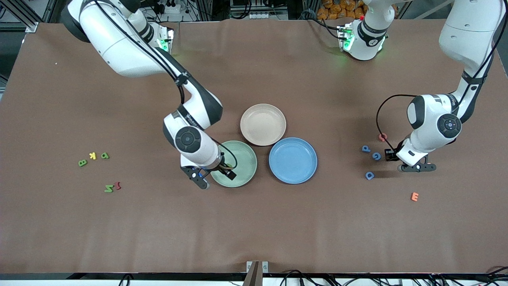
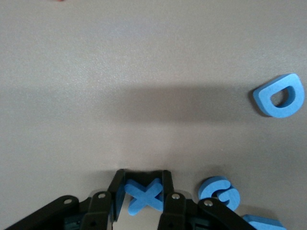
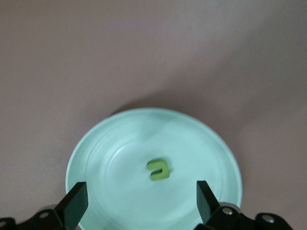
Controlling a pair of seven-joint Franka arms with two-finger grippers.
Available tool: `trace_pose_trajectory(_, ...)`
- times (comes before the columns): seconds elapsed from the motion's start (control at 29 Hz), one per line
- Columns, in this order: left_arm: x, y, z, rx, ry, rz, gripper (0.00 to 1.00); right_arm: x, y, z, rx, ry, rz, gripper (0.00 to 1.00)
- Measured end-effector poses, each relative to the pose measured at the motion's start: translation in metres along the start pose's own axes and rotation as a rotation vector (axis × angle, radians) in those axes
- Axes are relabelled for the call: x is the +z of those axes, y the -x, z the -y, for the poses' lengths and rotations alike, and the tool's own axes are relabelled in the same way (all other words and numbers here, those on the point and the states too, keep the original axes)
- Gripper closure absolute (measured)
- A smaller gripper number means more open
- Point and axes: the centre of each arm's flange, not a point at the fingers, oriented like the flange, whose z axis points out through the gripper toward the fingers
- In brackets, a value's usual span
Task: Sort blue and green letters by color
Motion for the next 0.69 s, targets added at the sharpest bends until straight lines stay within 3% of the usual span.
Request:
trace_pose_trajectory(0.03, -0.002, -0.004, 0.007, 0.014, -0.002, -0.001, 0.10, -0.001, 0.000, 0.001, 0.000, -0.001, 0.000, 0.38)
trace_pose_trajectory(0.24, -0.010, -0.014, 0.049, 0.100, -0.019, 0.010, 0.10, -0.003, 0.000, 0.001, 0.001, -0.001, 0.000, 0.44)
trace_pose_trajectory(0.28, -0.013, -0.014, 0.069, 0.134, -0.029, 0.020, 0.11, -0.004, 0.000, 0.001, 0.001, 0.003, 0.001, 0.61)
trace_pose_trajectory(0.69, -0.013, -0.002, 0.153, 0.224, -0.066, 0.088, 0.11, -0.005, 0.001, 0.001, -0.018, 0.005, 0.002, 0.67)
